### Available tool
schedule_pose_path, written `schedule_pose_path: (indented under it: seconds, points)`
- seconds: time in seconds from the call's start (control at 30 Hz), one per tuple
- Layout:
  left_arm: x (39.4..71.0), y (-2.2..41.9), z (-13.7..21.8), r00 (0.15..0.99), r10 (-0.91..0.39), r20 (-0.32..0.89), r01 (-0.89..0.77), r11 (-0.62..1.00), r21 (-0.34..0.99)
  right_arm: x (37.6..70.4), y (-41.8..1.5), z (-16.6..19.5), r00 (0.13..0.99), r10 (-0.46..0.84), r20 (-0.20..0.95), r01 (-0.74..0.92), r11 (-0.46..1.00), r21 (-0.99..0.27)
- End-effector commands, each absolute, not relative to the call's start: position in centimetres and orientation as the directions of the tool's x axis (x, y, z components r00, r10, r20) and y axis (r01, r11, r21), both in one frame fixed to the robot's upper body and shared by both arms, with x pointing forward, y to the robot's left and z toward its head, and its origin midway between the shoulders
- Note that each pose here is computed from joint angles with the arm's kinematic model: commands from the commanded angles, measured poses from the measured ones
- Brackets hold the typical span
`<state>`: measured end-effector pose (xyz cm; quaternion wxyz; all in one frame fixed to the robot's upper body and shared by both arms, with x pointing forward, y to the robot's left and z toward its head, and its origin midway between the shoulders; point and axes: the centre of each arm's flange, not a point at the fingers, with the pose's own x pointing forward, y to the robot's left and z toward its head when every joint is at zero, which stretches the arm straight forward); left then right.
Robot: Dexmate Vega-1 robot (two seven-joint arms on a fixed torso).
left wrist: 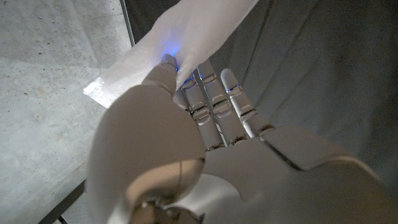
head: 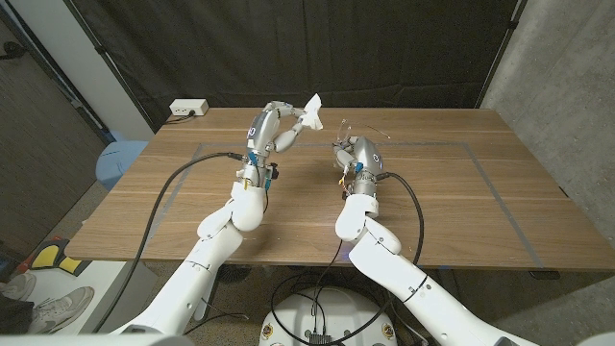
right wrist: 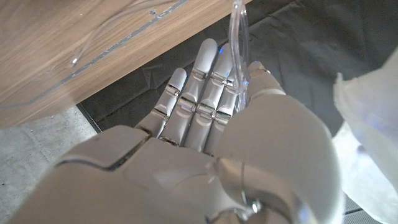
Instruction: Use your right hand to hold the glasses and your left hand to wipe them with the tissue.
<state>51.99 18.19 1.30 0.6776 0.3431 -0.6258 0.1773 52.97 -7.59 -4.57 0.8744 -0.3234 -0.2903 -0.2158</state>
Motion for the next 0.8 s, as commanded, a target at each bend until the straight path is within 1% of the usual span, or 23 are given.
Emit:
schedule_pose_path:
  seconds: [0.03, 0.07, 0.1, 0.13, 0.17, 0.23, 0.33, 0.5, 0.67, 0.8]
  points:
    - [50.1, 20.1, 2.1, 0.110, -0.138, 0.984, -0.884, 0.439, 0.161, 52.3, -8.1, -3.5, 0.748, -0.165, 0.642, 0.593, 0.600, -0.537]
    - [50.2, 20.4, 2.3, 0.147, -0.128, 0.981, -0.889, 0.417, 0.188, 52.0, -8.2, -3.0, 0.760, -0.147, 0.634, 0.586, 0.578, -0.568]
    - [50.2, 20.4, 2.3, 0.151, -0.128, 0.980, -0.889, 0.416, 0.191, 52.0, -8.2, -3.0, 0.762, -0.146, 0.631, 0.584, 0.576, -0.572]
    - [50.2, 20.7, 2.4, 0.194, -0.113, 0.974, -0.890, 0.398, 0.223, 51.7, -8.2, -2.5, 0.777, -0.127, 0.616, 0.572, 0.549, -0.609]
    - [50.2, 20.8, 2.6, 0.218, -0.113, 0.969, -0.892, 0.380, 0.245, 51.6, -8.3, -2.3, 0.785, -0.117, 0.608, 0.567, 0.532, -0.629]
    - [50.3, 21.0, 2.5, 0.225, -0.100, 0.969, -0.897, 0.367, 0.246, 51.4, -8.2, -1.8, 0.805, -0.091, 0.586, 0.545, 0.500, -0.672]
    - [50.6, 21.4, 2.6, 0.283, -0.083, 0.956, -0.890, 0.350, 0.294, 51.2, -8.0, -1.2, 0.831, -0.059, 0.554, 0.522, 0.428, -0.737]
    - [51.7, 22.3, 2.9, 0.452, -0.066, 0.889, -0.814, 0.377, 0.442, 51.3, -7.5, -0.6, 0.883, -0.013, 0.469, 0.447, 0.328, -0.832]
    - [52.8, 22.9, 2.7, 0.565, -0.060, 0.823, -0.753, 0.370, 0.543, 51.8, -7.0, -0.6, 0.924, 0.004, 0.381, 0.369, 0.246, -0.896]
    - [53.6, 23.3, 3.0, 0.680, -0.052, 0.731, -0.674, 0.349, 0.651, 52.3, -6.4, -0.5, 0.956, 0.016, 0.293, 0.287, 0.160, -0.944]
